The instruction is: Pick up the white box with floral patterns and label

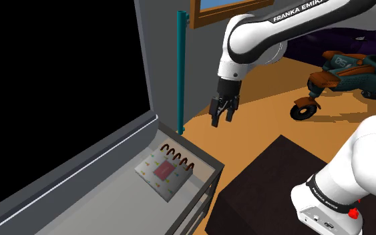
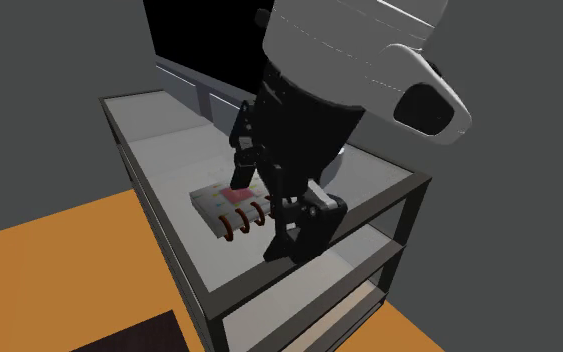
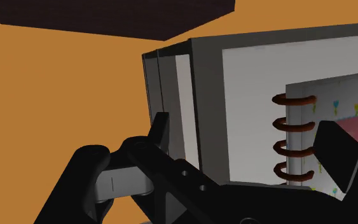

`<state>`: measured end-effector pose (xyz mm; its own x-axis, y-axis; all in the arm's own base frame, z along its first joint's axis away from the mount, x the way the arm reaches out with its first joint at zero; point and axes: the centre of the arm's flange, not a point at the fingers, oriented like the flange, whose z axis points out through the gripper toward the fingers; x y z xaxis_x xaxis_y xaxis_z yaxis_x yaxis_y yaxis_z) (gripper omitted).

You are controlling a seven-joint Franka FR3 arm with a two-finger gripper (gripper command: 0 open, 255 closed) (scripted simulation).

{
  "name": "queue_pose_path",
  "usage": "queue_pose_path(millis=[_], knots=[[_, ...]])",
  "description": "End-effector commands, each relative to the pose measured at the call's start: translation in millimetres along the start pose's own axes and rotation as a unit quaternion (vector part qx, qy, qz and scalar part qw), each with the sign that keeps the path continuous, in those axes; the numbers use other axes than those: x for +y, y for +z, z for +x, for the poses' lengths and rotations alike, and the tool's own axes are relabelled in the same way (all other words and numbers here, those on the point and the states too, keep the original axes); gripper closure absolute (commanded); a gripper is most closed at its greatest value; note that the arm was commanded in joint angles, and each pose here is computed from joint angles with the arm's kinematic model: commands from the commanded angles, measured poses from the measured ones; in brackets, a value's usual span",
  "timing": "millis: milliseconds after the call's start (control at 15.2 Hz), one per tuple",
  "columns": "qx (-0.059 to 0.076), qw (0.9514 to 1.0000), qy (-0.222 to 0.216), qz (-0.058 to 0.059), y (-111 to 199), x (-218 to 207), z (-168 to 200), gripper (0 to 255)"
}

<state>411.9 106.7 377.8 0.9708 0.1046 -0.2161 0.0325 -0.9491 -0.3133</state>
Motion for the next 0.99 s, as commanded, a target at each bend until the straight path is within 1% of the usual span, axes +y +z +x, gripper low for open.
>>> queue_pose_path(millis=[0, 198, 462, 858, 924], knots=[[-0.001, 0.9998, -0.003, 0.020, 17.5, -7.1, 17.9, 0], [-0.003, 0.9988, -0.009, 0.048, 41.4, -19.1, 43.0, 0], [-0.006, 0.9962, -0.017, 0.085, 72.3, -37.7, 76.2, 0], [-0.010, 0.9897, -0.028, 0.140, 116.1, -70.7, 125.1, 0], [-0.010, 0.9885, -0.030, 0.148, 121.7, -75.5, 131.6, 0]])
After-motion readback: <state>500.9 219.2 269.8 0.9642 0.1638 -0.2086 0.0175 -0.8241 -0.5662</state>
